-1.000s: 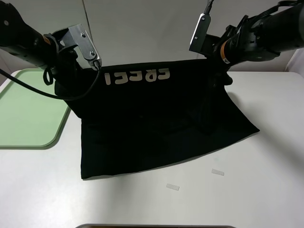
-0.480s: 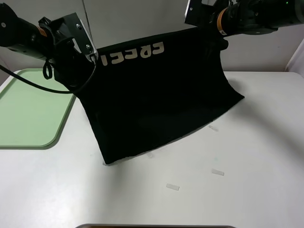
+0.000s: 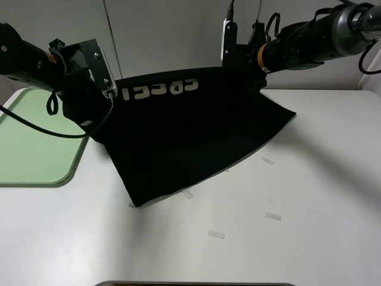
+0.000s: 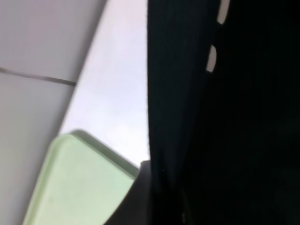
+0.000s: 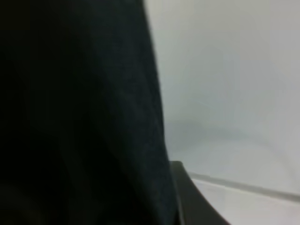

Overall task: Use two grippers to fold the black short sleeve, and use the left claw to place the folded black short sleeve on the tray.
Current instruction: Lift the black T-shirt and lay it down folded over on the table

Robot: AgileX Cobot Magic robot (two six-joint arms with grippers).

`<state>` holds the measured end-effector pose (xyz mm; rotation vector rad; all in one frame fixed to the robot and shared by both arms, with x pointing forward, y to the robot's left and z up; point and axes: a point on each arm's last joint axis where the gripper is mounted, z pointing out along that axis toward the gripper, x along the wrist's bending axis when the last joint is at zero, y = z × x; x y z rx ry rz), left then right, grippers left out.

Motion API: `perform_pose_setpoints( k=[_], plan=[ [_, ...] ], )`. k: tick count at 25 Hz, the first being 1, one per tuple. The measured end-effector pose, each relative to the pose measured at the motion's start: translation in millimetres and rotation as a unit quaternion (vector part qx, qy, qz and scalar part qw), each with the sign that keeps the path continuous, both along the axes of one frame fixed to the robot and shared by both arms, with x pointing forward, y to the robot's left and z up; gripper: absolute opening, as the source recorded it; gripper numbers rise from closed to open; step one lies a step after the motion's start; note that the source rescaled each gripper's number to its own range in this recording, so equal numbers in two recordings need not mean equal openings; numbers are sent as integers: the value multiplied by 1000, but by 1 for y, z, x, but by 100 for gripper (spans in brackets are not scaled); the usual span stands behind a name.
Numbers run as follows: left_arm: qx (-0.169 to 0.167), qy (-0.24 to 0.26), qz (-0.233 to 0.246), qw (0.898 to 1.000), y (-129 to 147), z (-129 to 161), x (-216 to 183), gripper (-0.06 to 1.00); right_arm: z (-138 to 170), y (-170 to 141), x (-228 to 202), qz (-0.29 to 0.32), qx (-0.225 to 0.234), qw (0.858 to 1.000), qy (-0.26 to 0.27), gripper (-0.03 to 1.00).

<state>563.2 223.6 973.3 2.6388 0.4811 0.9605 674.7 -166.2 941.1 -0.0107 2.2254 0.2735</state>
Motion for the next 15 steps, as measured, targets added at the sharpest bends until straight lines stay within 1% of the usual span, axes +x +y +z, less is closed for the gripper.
perform_pose_setpoints(
  k=[2, 4, 8, 11, 15],
  plan=[
    [14, 14, -12, 1000, 1, -8, -6, 0, -9, 2, 0, 21, -12, 1000, 6, 1],
    [31, 32, -27, 999, 3, -17, -13, 0, -13, 4, 0, 35, -14, 999, 8, 1],
    [52, 62, -54, 995, 1, -30, -27, 0, -16, 7, 0, 48, -15, 999, 10, 1],
    [64, 76, -87, 991, -11, -33, -34, 0, -16, 4, 0, 36, -26, 999, 9, 1],
    [74, 85, -135, 984, -36, -34, -45, 0, -17, -3, 2, -9, -35, 999, 13, 1]
  ],
)
